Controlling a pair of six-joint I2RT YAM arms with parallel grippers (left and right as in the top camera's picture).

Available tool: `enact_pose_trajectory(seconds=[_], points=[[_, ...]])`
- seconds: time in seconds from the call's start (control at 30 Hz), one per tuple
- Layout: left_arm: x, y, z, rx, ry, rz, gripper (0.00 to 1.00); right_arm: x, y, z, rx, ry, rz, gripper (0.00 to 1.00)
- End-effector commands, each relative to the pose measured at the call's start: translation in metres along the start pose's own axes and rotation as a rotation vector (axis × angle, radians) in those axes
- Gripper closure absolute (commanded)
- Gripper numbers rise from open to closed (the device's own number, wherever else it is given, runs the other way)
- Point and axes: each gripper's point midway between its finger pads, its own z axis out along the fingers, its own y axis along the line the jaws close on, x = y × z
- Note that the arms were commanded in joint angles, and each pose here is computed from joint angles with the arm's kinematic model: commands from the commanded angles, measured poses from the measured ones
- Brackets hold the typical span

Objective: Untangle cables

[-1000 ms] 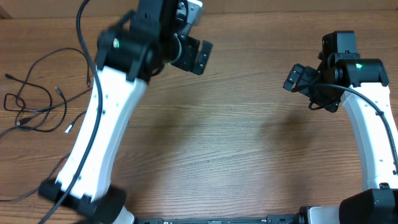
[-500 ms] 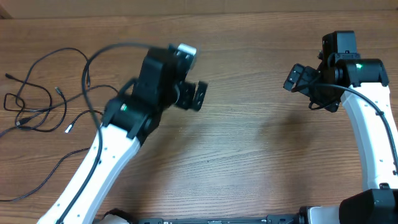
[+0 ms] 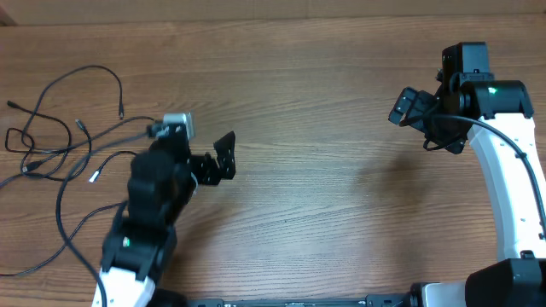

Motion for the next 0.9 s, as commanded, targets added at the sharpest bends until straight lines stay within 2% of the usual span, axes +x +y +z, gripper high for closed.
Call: enact_pose_trajectory(seconds=[0.0, 0.23, 0.6, 0.87], points=[[0.013, 0.003, -0.013, 0.042, -0.085, -0.015, 0.0, 0.0, -0.001, 0.001, 0.0, 0.0, -0.003, 0.0], [0.031, -0.002, -0.03, 0.156, -0.288, 0.151, 0.0, 0.0, -0.001, 0.001, 0.0, 0.001, -0.003, 0.0], [0.036, 0.008, -0.055, 0.17, -0.541, 0.185, 0.0, 0.0, -0.001, 0.001, 0.0, 0.0, -0.003, 0.0], [0.028, 0.007, -0.068, 0.157, -0.62, 0.264, 0.0, 0.0, -0.001, 0.001, 0.0, 0.0, -0.003, 0.0]])
